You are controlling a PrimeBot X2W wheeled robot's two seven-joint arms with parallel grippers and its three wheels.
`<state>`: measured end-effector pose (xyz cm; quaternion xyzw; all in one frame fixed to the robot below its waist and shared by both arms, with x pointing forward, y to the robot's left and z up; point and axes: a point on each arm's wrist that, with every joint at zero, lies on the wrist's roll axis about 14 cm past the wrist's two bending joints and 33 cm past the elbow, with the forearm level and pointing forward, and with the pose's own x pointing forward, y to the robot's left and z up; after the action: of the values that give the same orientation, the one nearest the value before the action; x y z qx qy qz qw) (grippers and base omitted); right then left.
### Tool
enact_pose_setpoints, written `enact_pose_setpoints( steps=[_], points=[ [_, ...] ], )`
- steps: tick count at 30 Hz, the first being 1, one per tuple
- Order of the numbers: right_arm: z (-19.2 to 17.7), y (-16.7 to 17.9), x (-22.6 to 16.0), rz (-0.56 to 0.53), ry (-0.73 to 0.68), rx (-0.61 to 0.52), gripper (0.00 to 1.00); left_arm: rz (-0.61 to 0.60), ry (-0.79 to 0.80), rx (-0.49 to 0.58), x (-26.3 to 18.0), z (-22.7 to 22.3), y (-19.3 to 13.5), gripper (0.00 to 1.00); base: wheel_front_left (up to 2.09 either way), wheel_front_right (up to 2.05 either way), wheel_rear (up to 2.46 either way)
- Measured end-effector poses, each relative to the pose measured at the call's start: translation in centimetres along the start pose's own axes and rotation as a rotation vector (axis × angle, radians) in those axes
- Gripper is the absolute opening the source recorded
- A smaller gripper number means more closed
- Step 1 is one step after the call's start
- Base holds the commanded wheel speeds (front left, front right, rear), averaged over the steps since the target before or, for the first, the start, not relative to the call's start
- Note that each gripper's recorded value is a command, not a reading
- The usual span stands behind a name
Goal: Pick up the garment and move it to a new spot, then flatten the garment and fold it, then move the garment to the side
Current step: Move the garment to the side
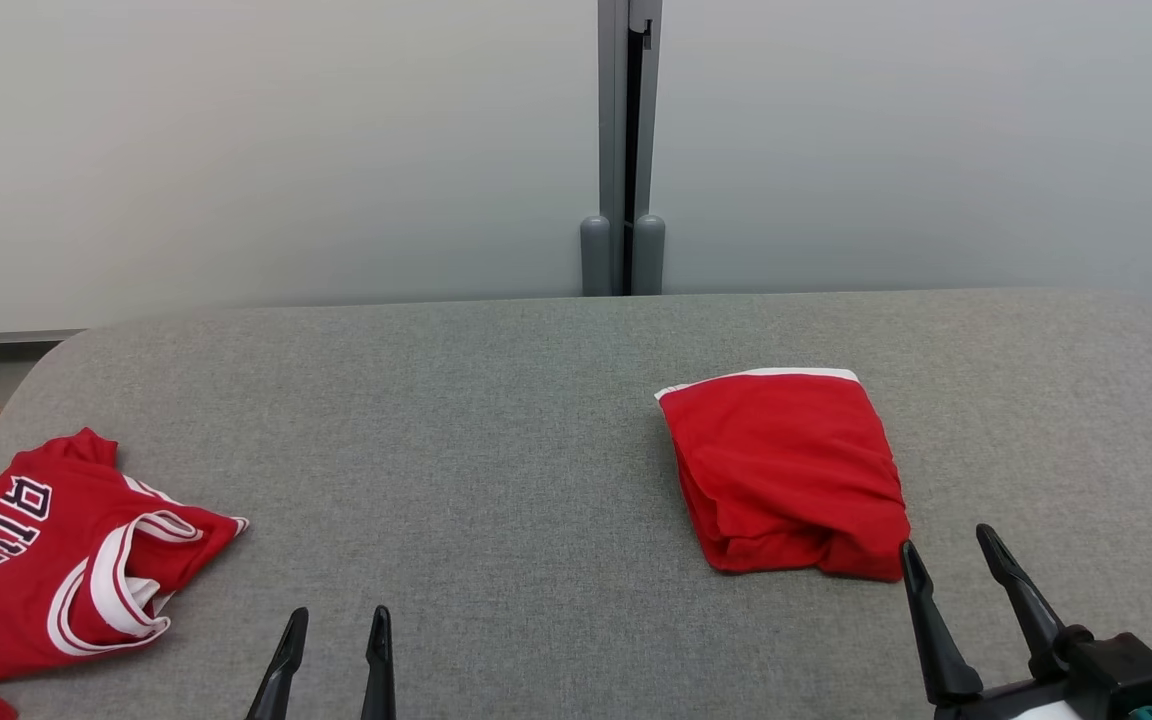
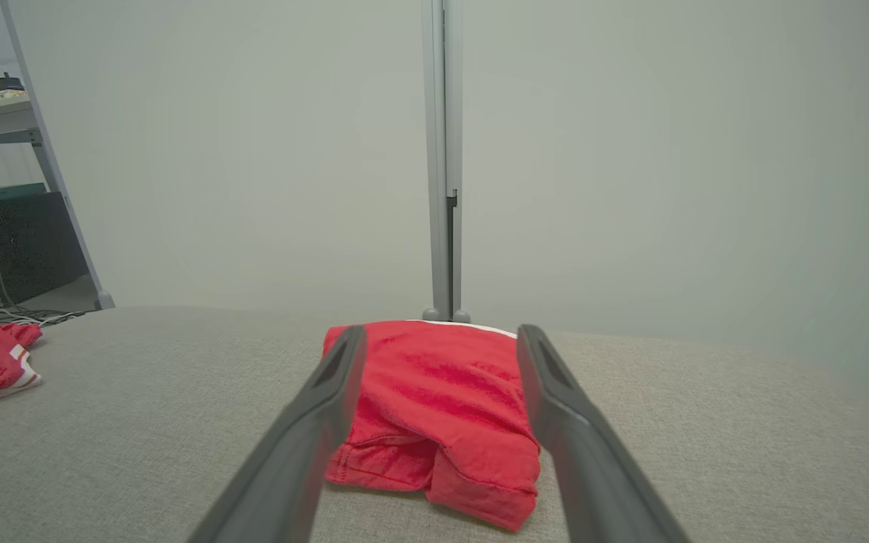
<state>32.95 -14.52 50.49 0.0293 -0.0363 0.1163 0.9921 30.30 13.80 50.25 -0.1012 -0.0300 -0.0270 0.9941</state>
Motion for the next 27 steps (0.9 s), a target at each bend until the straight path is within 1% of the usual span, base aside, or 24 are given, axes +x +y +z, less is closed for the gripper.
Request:
enact_pose_setpoints(
  steps=[15,18,23,27],
  points=[
    [-0.5,0.3,0.0,0.012,0.017,0.001,1.00,-0.008,0.012,0.018,0.1,-0.4,-0.2,1.00,0.00,0.00,0.00],
    [-0.8,1.0,0.2,0.043,0.027,-0.004,1.00,-0.021,0.005,0.014,0.3,-0.1,-0.5,1.00,0.00,0.00,0.00],
    [0.1,1.0,2.1,0.072,0.005,-0.015,1.00,-0.043,0.007,0.017,1.0,-0.1,-1.0,1.00,0.00,0.00,0.00],
    [-0.6,0.9,3.8,0.075,0.029,0.057,1.00,-0.059,0.021,0.015,1.6,-0.6,-1.5,1.00,0.00,0.00,0.00]
  ],
)
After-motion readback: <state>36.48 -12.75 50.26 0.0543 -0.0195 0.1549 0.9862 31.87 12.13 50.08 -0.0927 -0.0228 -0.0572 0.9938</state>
